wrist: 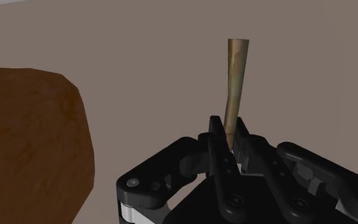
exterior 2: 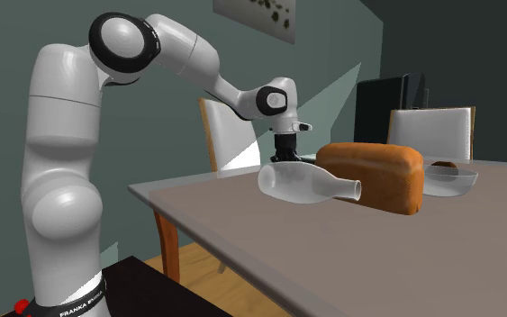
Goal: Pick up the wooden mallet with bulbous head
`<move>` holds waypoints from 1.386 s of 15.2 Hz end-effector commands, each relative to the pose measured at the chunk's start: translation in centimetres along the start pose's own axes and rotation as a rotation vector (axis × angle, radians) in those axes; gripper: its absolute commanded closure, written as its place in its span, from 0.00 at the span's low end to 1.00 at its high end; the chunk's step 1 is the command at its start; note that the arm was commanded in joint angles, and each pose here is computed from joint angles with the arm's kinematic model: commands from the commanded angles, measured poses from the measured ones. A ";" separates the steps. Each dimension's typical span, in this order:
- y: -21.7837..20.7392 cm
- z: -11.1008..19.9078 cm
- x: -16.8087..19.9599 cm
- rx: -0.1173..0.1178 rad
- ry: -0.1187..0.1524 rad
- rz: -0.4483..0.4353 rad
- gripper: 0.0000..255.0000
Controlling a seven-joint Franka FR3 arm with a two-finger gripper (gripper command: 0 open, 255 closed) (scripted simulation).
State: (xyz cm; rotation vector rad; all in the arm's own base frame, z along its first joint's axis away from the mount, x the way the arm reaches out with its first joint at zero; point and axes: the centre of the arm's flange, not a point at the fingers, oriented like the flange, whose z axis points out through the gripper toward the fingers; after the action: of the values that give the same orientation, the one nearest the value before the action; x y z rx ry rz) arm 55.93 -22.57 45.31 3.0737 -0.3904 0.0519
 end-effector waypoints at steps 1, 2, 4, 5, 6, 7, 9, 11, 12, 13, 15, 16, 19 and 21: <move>0.0 0.0 0.0 0.000 0.000 0.000 1.00; 0.0 0.0 0.0 0.000 0.000 0.000 1.00; 0.0 0.0 0.0 0.000 0.000 0.000 1.00; 0.0 0.0 0.0 0.000 0.000 0.000 1.00; 0.0 0.0 0.0 0.000 0.000 0.000 1.00; 0.0 -0.5 0.1 0.000 0.000 0.000 1.00; 0.0 -1.6 0.1 0.000 0.000 0.000 1.00; 0.1 -2.6 0.1 0.000 0.000 0.000 1.00; 0.1 -3.1 0.2 0.000 0.000 0.000 1.00; 0.1 -3.7 0.2 0.000 0.000 0.000 1.00; 0.2 -4.7 0.2 0.000 0.000 0.000 1.00; 0.2 -5.2 0.2 0.000 0.000 0.000 1.00; 0.2 -6.8 0.3 0.000 0.000 0.000 1.00; 0.3 -7.9 0.4 0.000 0.000 0.000 1.00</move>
State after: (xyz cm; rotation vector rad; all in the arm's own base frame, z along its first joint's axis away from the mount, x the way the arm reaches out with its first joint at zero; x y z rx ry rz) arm 55.99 -22.53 52.58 3.0735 -0.3906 0.0527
